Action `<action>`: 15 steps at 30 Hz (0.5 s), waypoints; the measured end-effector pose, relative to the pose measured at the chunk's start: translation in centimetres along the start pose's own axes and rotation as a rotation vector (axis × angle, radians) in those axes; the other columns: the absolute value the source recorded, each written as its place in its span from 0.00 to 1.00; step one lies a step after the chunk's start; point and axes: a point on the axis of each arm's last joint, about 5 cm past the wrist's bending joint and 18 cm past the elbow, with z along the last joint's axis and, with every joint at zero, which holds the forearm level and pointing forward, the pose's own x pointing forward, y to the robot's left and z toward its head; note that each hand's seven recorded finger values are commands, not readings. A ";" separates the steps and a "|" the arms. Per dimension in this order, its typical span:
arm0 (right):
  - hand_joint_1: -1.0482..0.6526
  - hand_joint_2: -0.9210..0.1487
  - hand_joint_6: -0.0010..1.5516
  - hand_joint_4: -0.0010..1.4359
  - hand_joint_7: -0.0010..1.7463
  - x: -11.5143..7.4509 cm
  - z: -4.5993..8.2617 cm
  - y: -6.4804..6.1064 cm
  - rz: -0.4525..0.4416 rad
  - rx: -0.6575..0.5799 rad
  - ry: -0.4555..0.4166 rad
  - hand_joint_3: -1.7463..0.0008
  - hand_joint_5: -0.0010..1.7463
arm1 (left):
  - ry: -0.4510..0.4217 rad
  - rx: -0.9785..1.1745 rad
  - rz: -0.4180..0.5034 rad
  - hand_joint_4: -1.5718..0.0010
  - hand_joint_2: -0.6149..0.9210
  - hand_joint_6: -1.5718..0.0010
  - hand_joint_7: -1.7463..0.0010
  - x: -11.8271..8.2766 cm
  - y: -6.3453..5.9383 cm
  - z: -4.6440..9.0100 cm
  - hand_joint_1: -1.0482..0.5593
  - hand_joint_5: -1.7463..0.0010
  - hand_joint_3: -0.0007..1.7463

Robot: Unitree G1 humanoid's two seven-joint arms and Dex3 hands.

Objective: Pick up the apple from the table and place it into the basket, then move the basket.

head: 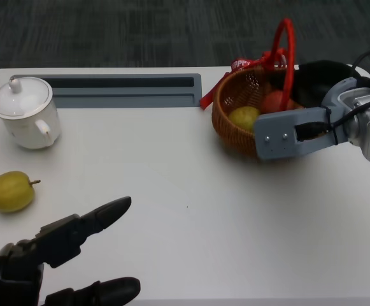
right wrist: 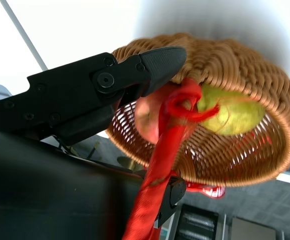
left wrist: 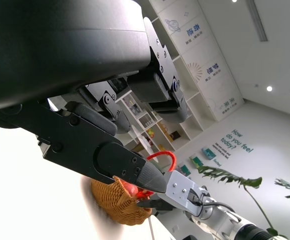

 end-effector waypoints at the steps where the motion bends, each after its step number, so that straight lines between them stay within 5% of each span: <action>1: 0.03 0.04 0.09 0.08 0.01 0.0 -0.1 -0.2 -0.009 -0.005 -0.001 1.00 0.01 | 0.001 -0.001 -0.001 0.43 0.93 0.50 0.99 0.0 0.0 -0.1 0.32 0.99 0.00; 8: 0.02 0.05 0.14 0.13 0.01 -0.3 -1.2 -1.8 -0.053 -0.087 -0.005 1.00 0.01 | -0.019 -0.003 -0.002 0.43 0.94 0.48 0.99 0.4 -0.1 -0.4 0.32 0.99 0.00; 15: 0.00 0.03 0.15 0.13 0.01 -0.6 -2.4 -1.9 -0.042 -0.146 0.018 1.00 0.01 | -0.021 -0.010 0.003 0.42 0.93 0.47 0.99 0.4 -0.1 -0.4 0.31 0.99 0.00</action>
